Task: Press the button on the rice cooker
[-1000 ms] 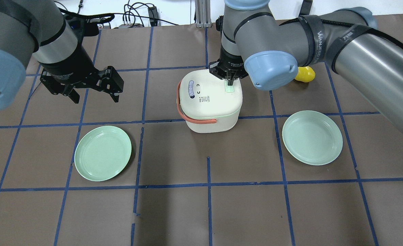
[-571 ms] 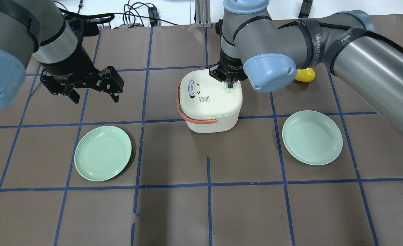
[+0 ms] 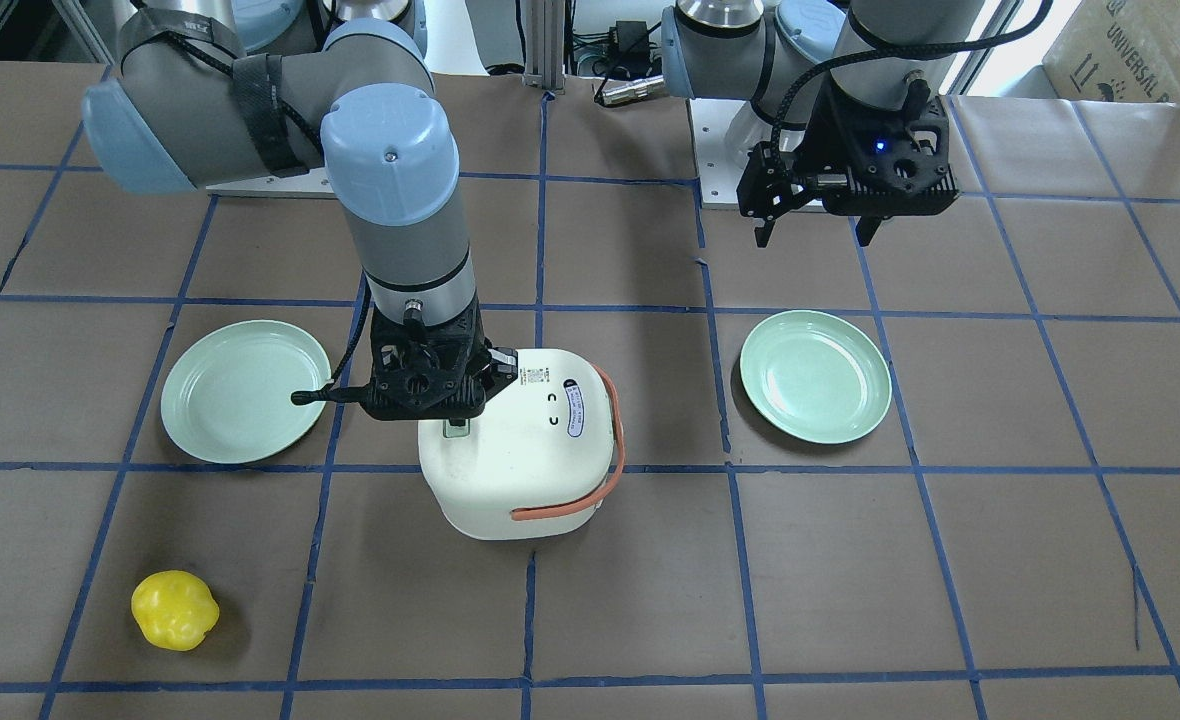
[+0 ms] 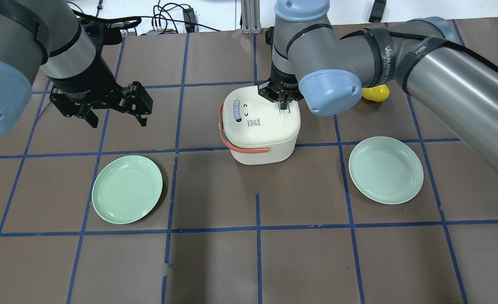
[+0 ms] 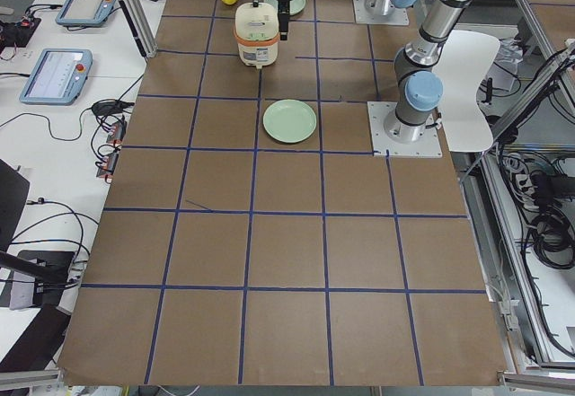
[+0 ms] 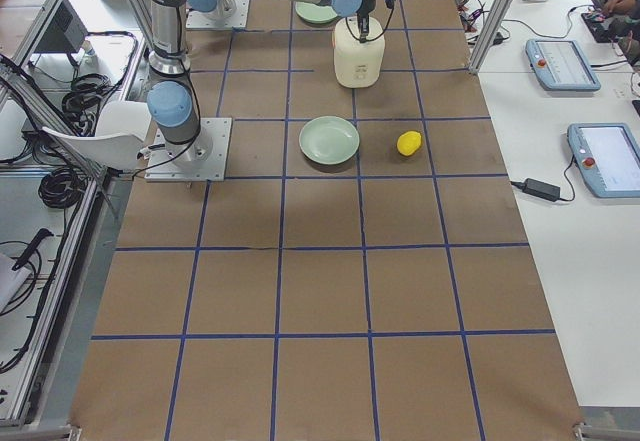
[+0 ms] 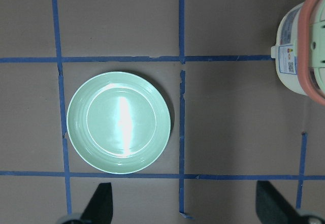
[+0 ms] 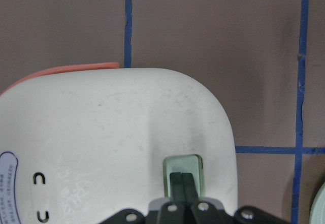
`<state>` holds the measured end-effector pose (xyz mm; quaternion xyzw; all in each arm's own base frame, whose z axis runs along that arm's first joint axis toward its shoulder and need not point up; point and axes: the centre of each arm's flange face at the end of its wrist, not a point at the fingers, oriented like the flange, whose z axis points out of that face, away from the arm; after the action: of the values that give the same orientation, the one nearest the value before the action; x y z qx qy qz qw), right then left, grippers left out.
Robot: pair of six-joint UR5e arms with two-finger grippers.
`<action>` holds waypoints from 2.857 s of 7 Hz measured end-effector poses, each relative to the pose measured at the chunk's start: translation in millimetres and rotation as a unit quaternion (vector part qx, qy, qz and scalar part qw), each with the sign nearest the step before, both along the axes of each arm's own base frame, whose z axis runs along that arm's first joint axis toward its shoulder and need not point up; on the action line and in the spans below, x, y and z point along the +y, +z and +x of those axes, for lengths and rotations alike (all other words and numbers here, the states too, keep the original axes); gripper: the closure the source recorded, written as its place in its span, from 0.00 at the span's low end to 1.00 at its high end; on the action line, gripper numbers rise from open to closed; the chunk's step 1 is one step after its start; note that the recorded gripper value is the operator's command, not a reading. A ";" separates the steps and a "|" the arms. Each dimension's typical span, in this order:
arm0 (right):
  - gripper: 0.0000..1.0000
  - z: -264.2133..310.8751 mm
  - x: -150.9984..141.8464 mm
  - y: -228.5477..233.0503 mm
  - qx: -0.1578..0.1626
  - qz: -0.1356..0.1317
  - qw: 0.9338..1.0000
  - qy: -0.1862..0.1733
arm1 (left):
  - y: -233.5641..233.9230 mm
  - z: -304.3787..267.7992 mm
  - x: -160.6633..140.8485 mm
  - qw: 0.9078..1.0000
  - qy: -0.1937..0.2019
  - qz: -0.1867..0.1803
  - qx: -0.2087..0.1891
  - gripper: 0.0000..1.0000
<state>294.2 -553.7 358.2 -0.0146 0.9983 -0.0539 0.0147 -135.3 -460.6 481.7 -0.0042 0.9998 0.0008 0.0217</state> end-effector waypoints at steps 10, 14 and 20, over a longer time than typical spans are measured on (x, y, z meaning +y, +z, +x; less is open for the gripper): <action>0.00 -50.7 -8.3 109.8 -0.016 -0.013 0.999 -0.033 | 0.0 0.0 0.0 1.000 0.000 0.000 0.000 0.00; 0.00 -110.6 -22.9 131.3 -0.011 -0.031 0.996 -0.085 | 0.0 0.0 0.0 1.000 0.000 0.000 0.000 0.00; 0.00 -172.9 -13.9 119.3 0.012 -0.011 0.998 -0.067 | 0.0 0.1 0.0 1.000 0.000 0.000 0.000 0.00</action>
<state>121.2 -567.6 477.4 0.0513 0.9965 -0.0660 -0.0009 -135.2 -460.6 481.7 -0.0042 0.9997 0.0008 0.0220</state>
